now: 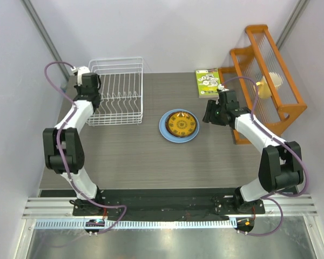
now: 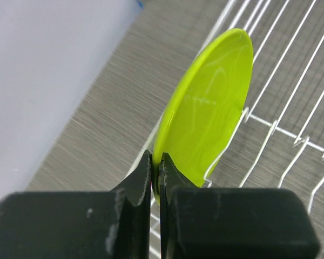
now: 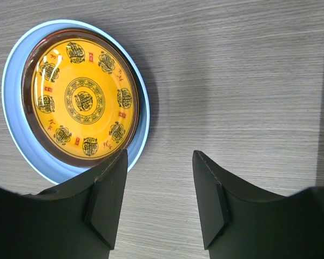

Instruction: Unload the plates from the dish rack

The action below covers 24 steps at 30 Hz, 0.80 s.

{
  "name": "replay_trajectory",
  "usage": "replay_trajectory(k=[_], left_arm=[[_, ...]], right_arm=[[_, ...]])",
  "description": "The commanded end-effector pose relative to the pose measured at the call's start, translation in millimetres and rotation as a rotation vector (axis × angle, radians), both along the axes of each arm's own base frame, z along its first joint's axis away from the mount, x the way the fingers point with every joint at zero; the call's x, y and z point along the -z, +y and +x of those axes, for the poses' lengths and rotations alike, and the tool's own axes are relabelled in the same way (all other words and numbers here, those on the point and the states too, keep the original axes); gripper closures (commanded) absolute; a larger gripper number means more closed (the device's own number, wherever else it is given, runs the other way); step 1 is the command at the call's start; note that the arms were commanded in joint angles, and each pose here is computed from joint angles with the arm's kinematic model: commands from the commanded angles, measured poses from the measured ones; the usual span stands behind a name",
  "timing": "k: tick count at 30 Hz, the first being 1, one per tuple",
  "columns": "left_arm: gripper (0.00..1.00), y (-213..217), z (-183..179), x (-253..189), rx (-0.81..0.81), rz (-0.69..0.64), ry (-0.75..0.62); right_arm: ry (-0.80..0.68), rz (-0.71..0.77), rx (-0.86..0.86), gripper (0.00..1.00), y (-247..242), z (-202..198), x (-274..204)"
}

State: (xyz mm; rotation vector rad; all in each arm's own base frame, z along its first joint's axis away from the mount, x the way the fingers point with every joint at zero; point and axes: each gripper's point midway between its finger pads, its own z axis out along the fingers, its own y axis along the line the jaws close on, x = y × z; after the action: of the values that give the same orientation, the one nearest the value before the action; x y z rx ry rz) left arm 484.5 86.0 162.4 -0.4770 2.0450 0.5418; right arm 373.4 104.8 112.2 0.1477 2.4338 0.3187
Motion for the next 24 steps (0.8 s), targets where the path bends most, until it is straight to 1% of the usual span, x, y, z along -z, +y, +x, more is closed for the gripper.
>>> replay_trajectory(k=[1,2,3,5,6,8,10,11,13,14,15,16,17,18,20,21,22,24], left_arm=[[1.00,-2.2,-11.3,-96.5,-0.011,0.086,-0.194],[1.00,-3.0,-14.6,-102.6,-0.008,0.095,-0.202],[1.00,-5.9,-19.6,-118.4,0.001,0.099,-0.233],[1.00,-6.6,-27.5,-127.8,0.003,0.117,-0.240],[1.00,-12.0,-34.7,-141.8,0.017,0.118,-0.268],[1.00,-18.5,-41.5,-148.8,0.040,0.101,-0.287],[1.00,-28.5,-52.2,-156.6,0.078,0.052,-0.308],[1.00,-44.5,-51.9,-148.3,0.153,-0.019,-0.303],[1.00,-59.7,-60.1,-152.2,0.209,-0.111,-0.338],[1.00,-70.7,-62.2,-141.9,0.240,-0.176,-0.333],[1.00,-94.0,-62.7,-136.7,0.338,-0.264,-0.326],[1.00,-104.4,-66.1,-135.2,0.377,-0.316,-0.330],[1.00,-114.9,-68.9,-123.3,0.410,-0.364,-0.307],[1.00,-127.8,-70.1,-117.6,0.432,-0.448,-0.307],[1.00,-156.6,-75.4,-104.1,0.542,-0.564,-0.275],[1.00,-165.8,-77.0,-99.5,0.553,-0.626,-0.273],[1.00,-182.9,-81.5,-95.2,0.620,-0.692,-0.254],[1.00,-201.9,-84.3,-85.3,0.682,-0.766,-0.236]], right_arm=[[-0.075,-0.011,0.007,0.42,-3.5,1.1,-22.4],[-0.079,-0.013,0.009,0.42,-4.0,1.1,-23.5],[-0.082,-0.012,0.010,0.42,-4.8,0.5,-24.9],[-0.088,-0.012,0.008,0.42,-4.1,0.9,-26.9],[-0.094,-0.011,0.008,0.42,-4.0,1.5,-29.2],[-0.102,-0.005,0.005,0.41,-2.8,3.0,-33.0],[-0.112,0.012,-0.006,0.41,1.4,6.6,-39.1],[-0.118,0.022,-0.012,0.41,3.7,8.1,-42.5],[-0.135,0.057,-0.038,0.41,12.0,13.2,-52.9],[-0.141,0.072,-0.047,0.40,14.9,15.0,-56.5],[-0.156,0.094,-0.059,0.40,19.9,17.6,-61.5],[-0.164,0.131,-0.086,0.39,27.8,18.2,-67.9],[-0.170,0.152,-0.100,0.39,32.4,19.5,-70.7],[-0.189,0.177,-0.116,0.39,37.6,21.9,-76.5],[-0.201,0.243,-0.143,0.39,48.9,21.6,-85.5],[-0.227,0.269,-0.156,0.39,53.7,24.8,-92.1],[-0.226,0.299,-0.160,0.38,57.9,24.1,-94.2],[-0.250,0.363,-0.202,0.38,69.4,23.8,-103.0]])
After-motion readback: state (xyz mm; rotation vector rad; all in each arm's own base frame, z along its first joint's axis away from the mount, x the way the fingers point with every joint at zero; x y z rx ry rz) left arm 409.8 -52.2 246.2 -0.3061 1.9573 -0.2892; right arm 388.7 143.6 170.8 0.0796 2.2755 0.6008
